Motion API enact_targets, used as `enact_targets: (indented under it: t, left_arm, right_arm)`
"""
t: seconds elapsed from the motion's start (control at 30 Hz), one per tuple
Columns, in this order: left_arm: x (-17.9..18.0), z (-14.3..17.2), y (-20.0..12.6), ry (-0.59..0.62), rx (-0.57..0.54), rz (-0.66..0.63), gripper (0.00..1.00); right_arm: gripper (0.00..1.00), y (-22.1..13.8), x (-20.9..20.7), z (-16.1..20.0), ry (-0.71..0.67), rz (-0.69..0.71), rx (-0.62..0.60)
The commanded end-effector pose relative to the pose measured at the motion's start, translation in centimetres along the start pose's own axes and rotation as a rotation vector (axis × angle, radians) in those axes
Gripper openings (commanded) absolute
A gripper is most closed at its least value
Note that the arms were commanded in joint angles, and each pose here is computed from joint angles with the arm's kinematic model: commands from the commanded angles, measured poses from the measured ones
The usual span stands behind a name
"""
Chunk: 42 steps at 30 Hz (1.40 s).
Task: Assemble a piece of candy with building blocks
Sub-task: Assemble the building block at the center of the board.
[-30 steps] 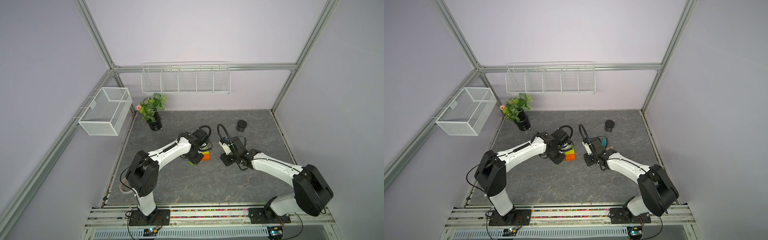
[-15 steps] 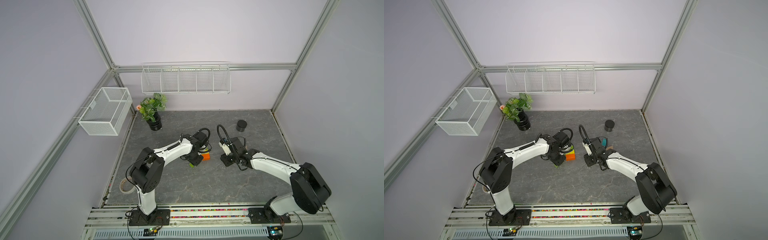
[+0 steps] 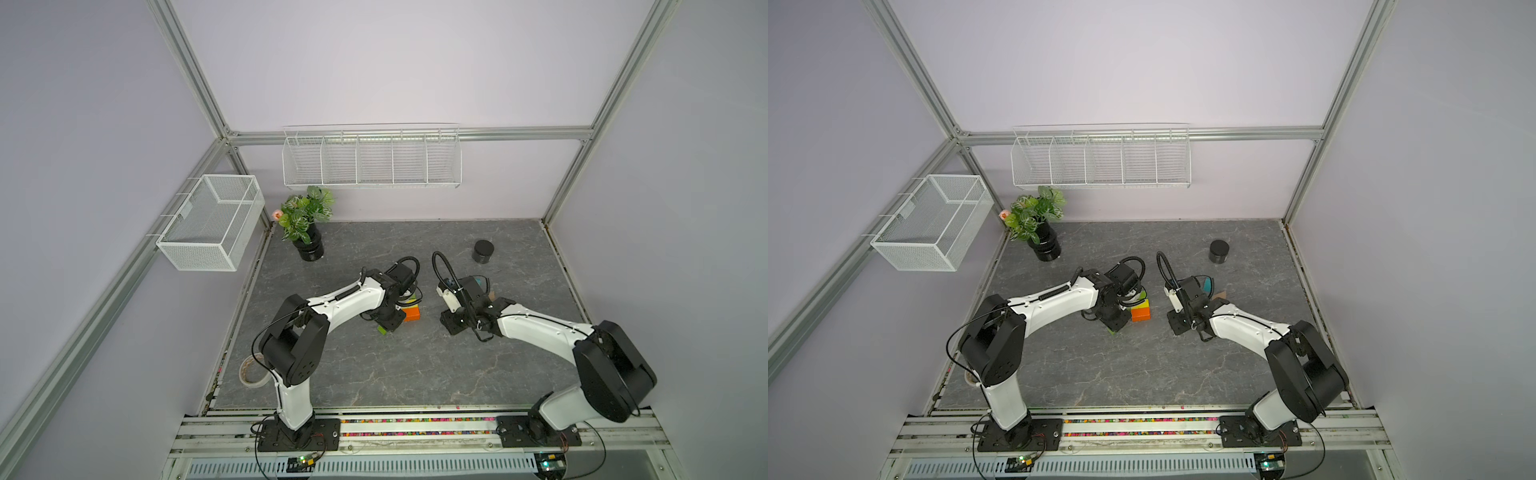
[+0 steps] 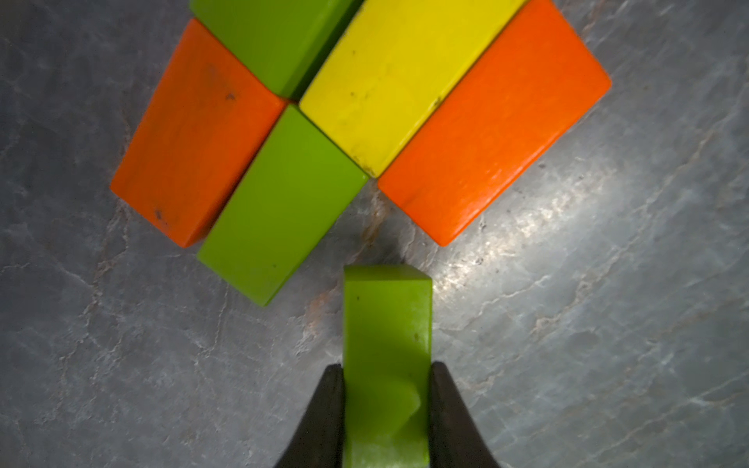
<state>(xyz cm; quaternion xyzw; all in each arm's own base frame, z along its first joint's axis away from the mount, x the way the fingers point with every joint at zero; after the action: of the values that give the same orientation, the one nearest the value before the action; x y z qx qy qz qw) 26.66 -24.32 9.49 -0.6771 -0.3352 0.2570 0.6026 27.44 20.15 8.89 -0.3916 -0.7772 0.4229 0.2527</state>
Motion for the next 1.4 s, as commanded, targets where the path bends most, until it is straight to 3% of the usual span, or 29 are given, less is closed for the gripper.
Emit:
enact_targets:
  t: [0.0,0.2,0.23,0.3,0.33,0.5,0.6,0.7,0.8,0.83,0.97,1.07,1.13,1.23,1.37]
  left_arm:
    - [0.6,-0.2,-0.6,-0.016,-0.030,-0.016,0.29]
    - [0.7,-0.3,-0.6,-0.024,-0.040,-0.022,0.36]
    - [0.7,-0.4,-0.8,-0.026,-0.048,-0.019,0.41]
    - [0.7,-0.5,-1.0,-0.034,-0.060,-0.015,0.72]
    - [0.6,-0.5,-1.1,-0.035,-0.067,-0.012,0.78]
    - [0.9,-0.7,-1.5,-0.051,-0.084,-0.031,0.80]
    - [3.0,-1.4,-3.6,-0.126,-0.185,-0.136,0.80]
    - [6.0,-1.6,-7.6,-0.290,-0.339,-0.178,0.58]
    - [7.4,-0.9,-11.5,-0.456,-0.491,-0.138,0.21]
    - [7.2,-0.7,-12.4,-0.495,-0.528,-0.109,0.02]
    - [5.5,-0.3,-13.2,-0.685,-0.621,0.107,0.00]
    - [3.9,0.8,-11.5,-0.853,-0.683,0.321,0.00]
    - [2.4,1.1,-10.0,-0.872,-0.703,0.469,0.00]
    - [1.6,2.9,-6.6,-0.989,-0.607,0.506,0.00]
    - [0.4,4.3,-4.6,-1.007,-0.546,0.506,0.00]
  right_arm:
    - [0.41,0.3,0.0,0.0,0.012,-0.017,0.008]
    - [0.41,0.5,0.1,0.1,0.013,-0.023,0.014]
    - [0.41,0.6,0.1,0.1,0.013,-0.022,0.016]
    - [0.41,0.7,0.1,0.2,0.012,-0.025,0.019]
    - [0.41,0.8,0.1,0.2,0.012,-0.025,0.024]
    - [0.40,0.9,0.2,0.2,0.011,-0.033,0.030]
    - [0.40,0.9,0.3,0.2,0.010,-0.036,0.029]
    - [0.40,0.9,0.3,0.2,0.009,-0.036,0.030]
    - [0.40,1.0,0.3,0.1,0.010,-0.040,0.028]
    - [0.39,1.0,0.3,0.0,0.008,-0.040,0.025]
    - [0.31,0.7,0.4,-0.5,0.008,-0.045,0.000]
    - [0.21,0.5,0.4,-1.1,0.004,-0.048,-0.022]
    - [0.19,0.7,0.4,-1.3,0.002,-0.045,-0.021]
    - [0.19,1.1,0.5,-1.3,-0.005,-0.050,-0.008]
    - [0.18,1.4,0.7,-2.1,-0.006,-0.065,-0.015]
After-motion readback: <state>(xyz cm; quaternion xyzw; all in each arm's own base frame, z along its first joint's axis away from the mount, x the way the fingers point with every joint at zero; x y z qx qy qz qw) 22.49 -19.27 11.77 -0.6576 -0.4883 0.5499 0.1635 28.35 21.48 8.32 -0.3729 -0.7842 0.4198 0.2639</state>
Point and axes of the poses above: each gripper's point midway between its finger pads, its own y axis out along the fingers, its own x axis along the line the jaws close on, z = x × y, the point moved 4 cm from there along -y, back along the fingers, and after that the axes turned 4 degrees about -y, right-handed, at the moved point
